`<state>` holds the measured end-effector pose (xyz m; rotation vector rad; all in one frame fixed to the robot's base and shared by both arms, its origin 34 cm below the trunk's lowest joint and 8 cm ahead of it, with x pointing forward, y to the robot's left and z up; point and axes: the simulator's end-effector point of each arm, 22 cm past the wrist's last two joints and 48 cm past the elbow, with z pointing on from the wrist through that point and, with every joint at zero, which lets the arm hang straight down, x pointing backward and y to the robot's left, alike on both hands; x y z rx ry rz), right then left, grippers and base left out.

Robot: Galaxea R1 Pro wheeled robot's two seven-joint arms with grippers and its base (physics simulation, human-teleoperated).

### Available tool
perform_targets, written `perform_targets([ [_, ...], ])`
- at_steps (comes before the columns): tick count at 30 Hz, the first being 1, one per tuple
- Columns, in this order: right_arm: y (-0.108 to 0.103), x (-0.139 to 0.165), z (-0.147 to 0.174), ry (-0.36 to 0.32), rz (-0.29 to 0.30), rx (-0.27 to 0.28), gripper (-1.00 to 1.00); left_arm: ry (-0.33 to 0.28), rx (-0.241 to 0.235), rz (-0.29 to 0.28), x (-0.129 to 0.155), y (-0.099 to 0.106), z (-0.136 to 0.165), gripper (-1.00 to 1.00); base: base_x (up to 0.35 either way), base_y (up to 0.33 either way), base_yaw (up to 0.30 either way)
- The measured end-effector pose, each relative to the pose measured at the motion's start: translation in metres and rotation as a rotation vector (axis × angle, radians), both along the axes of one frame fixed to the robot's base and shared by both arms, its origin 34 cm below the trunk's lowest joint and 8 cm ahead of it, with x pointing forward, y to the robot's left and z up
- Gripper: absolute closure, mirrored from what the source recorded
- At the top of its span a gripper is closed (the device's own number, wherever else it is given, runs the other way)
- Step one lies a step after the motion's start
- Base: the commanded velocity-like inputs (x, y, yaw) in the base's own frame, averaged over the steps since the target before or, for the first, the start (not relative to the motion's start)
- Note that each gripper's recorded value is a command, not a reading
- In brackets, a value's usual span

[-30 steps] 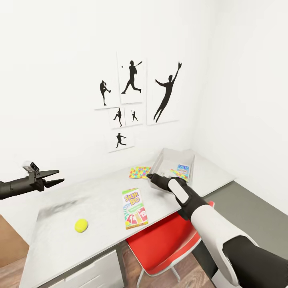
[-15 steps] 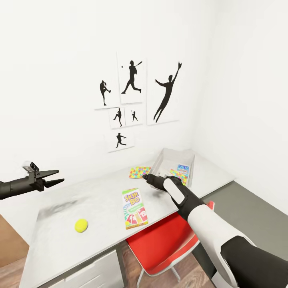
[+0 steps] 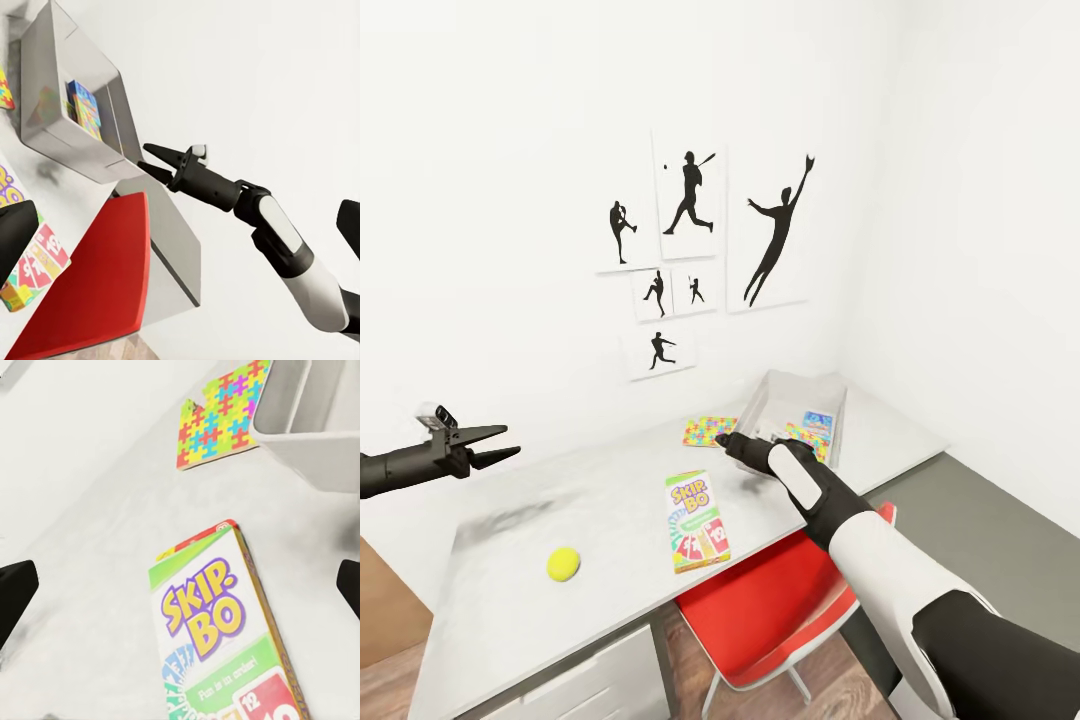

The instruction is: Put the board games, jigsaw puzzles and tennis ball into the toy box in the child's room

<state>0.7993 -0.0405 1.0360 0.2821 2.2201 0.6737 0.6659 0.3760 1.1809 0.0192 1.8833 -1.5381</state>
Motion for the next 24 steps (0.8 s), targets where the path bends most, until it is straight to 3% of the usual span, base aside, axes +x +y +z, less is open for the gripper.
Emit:
perform_targets([
  [19,-0.0002,0.0008,0.0007,-0.003,-0.002,0.0,-1.0,0.0,0.001,0.001,-0.0001,0.0007,0.0,-1.0,-0.011,0.0,0.261],
  [24,-0.0005,0.0008,0.0009,-0.003,-0.003,0.001,-1.0,0.0,0.0,0.001,0.0,0.0006,0.0001,-1.0,-0.036,0.0,0.121],
])
